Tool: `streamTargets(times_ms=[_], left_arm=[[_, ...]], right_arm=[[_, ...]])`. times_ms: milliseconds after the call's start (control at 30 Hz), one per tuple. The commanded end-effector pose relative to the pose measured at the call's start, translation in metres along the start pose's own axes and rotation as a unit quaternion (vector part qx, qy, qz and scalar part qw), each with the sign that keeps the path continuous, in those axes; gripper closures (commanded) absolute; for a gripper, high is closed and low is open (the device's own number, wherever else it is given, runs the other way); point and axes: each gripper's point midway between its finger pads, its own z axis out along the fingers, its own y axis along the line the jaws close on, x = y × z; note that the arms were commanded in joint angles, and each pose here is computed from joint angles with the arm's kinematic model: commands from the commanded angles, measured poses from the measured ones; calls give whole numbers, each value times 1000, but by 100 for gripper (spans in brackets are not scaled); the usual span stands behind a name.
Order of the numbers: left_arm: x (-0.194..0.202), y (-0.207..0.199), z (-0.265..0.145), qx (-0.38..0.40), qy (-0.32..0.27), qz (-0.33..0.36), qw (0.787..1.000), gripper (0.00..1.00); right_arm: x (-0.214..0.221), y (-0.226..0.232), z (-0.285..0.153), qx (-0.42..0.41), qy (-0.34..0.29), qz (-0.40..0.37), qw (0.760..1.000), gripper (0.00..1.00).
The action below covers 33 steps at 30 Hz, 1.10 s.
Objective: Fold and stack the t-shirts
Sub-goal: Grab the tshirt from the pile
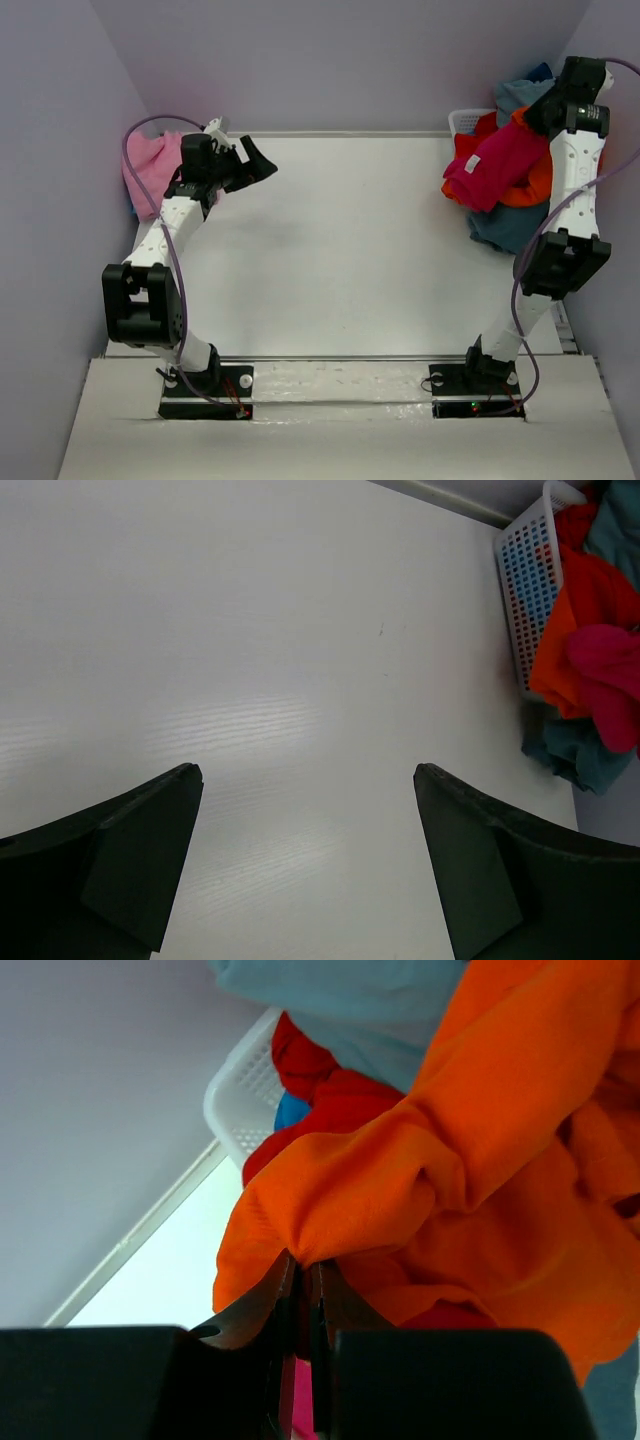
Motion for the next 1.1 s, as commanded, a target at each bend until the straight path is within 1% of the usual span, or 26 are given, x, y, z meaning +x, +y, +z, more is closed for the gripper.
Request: streamTargets(times_ms=[0,67,200,267,300,433,533,633,700,767,833,867,900,933,1033,1067], left_arm=[[-5,-14,-1,24,-5,19,1000,1],[-4,-14,0,26,-4,17,1000,1],[-3,-14,1,28,-1,15,999,1],[-3,-13,1,27,-1,16,1000,1],[-3,-14,1,26,-2,16,1000,1],[1,-16,3,29,4,17,999,1],[0,-16,3,28,3,18,999,1],[0,-16,3,28,3,18,999,1],[1,-15,3,28,4,18,999,1],[1,-16,3,28,4,18,999,1],[1,-15,3,27,5,20,999,1],[4,-17,5,29,9,21,999,1],[3,-18,4,30,7,22,999,1],[3,-18,4,29,8,21,999,1],[3,-18,5,31,8,19,999,1],[6,-22,6,34,11,20,999,1]], right_arm=[[-41,-21,-13,18,-52,39,998,93],[-45,-22,-15,23,-61,38,997,93],[-60,-51,-23,60,-78,61,993,93],[-66,-58,-31,59,-90,80,991,93],[-72,-57,-35,54,-107,87,989,93],[-85,-69,-46,72,-131,102,983,93],[-79,-72,-40,77,-120,98,985,93],[-61,-74,-20,78,-87,89,989,93],[-39,-75,-4,70,-54,85,992,93],[-27,-76,4,64,-35,81,994,90],[-12,-72,13,45,-9,76,996,81],[-8,-71,15,41,-2,74,996,64],[-4,-67,16,29,9,73,997,54],[-2,-65,16,21,14,65,998,35],[-1,-60,11,7,23,57,998,17],[-2,-59,7,6,20,57,998,15]])
